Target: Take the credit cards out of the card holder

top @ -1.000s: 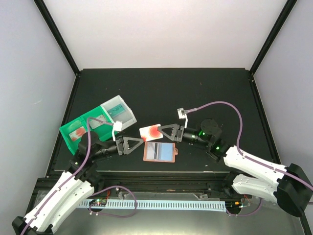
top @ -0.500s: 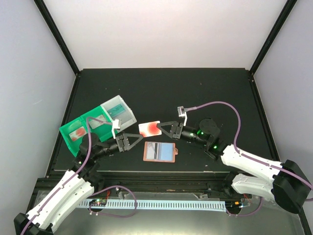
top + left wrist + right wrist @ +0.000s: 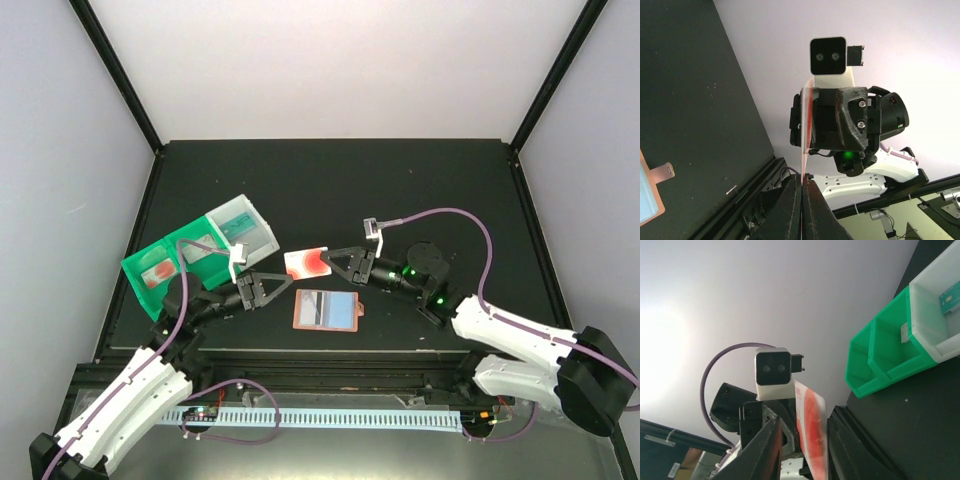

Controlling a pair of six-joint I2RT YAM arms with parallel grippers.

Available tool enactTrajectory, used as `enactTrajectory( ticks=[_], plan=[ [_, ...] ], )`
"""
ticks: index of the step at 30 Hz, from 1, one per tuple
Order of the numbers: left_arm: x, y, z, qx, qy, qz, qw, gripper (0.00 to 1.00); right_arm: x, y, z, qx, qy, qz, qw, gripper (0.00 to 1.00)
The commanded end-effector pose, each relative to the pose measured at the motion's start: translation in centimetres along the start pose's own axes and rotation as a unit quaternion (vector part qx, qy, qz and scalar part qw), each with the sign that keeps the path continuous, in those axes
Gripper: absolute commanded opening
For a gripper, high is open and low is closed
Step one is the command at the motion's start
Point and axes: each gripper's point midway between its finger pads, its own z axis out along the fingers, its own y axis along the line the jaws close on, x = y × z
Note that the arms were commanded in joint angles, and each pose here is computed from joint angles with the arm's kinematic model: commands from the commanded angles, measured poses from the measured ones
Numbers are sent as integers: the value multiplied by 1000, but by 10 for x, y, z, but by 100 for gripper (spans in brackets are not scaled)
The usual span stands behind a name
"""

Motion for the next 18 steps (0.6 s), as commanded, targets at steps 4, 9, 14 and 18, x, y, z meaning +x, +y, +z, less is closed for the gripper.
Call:
enactTrajectory(
  ticks=[4,9,14,18],
  plan=[
    [-8,6,-3,-64,-4,39,997,2,-3,-9,-16,38,-24,-33,998,55],
    [-23,21,-14,-162,-2,49,986,2,-4,-10,-32,62,-38,-61,995,85],
    [-50,34,-33,-233,-20,56,971,2,-4,-2,-41,78,-32,-92,992,100],
    [-68,51,-57,-296,-27,37,954,1,-3,-1,-51,93,-34,-108,989,100]
  ],
)
